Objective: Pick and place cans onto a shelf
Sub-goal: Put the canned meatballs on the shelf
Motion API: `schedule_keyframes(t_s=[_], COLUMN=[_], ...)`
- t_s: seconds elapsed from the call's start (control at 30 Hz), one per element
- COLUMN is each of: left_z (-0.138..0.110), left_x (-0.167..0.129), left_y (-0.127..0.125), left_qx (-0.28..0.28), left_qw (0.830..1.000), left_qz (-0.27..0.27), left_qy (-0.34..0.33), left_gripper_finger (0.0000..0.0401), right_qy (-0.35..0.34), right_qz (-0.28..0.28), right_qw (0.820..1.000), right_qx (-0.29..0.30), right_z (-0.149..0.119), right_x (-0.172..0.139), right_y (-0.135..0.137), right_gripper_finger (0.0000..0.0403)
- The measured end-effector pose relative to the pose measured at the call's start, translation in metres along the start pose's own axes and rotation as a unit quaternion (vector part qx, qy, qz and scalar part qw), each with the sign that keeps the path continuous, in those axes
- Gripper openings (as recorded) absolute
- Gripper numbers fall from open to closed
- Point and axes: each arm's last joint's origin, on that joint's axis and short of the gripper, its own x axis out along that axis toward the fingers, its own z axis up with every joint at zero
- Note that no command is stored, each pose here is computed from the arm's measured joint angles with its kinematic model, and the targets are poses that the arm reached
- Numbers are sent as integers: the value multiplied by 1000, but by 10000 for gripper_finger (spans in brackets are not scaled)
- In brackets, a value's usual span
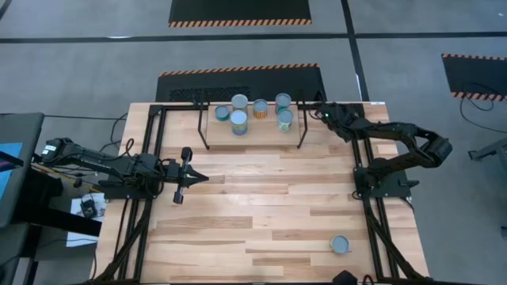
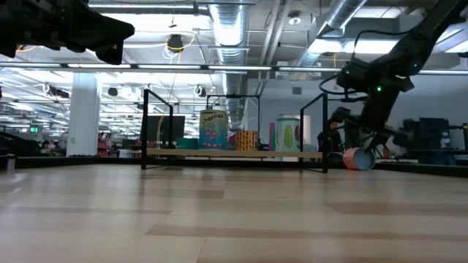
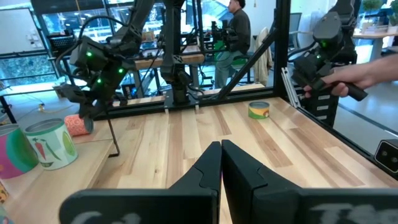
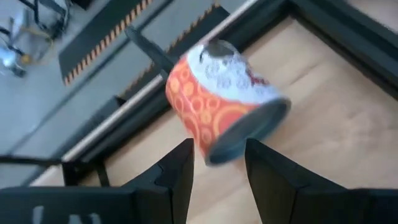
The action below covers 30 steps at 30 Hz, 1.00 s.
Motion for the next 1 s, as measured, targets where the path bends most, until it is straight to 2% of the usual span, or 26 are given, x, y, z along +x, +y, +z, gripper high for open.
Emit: schedule_keyframes(t_s=[0.27, 0.6, 0.83, 1.0], left_z=[0, 0, 0, 0], left_x=[0, 0, 0, 0], left_y=[0, 0, 0, 0], left_qx=[2, 2, 2, 1], left_qw=[1000, 1000, 1000, 1000], left_qz=[0, 0, 0, 0], left_qy=[0, 0, 0, 0], left_gripper_finger=[2, 2, 2, 2], right_qy=[-39, -51, -50, -52], right_qz=[23, 13, 6, -9], right_qw=[999, 999, 998, 995], right_qx=[3, -1, -29, -83], right_z=[2, 9, 8, -2], right_x=[1, 5, 7, 10], right_y=[2, -1, -2, -2], right_gripper_finger=[149, 76, 55, 13])
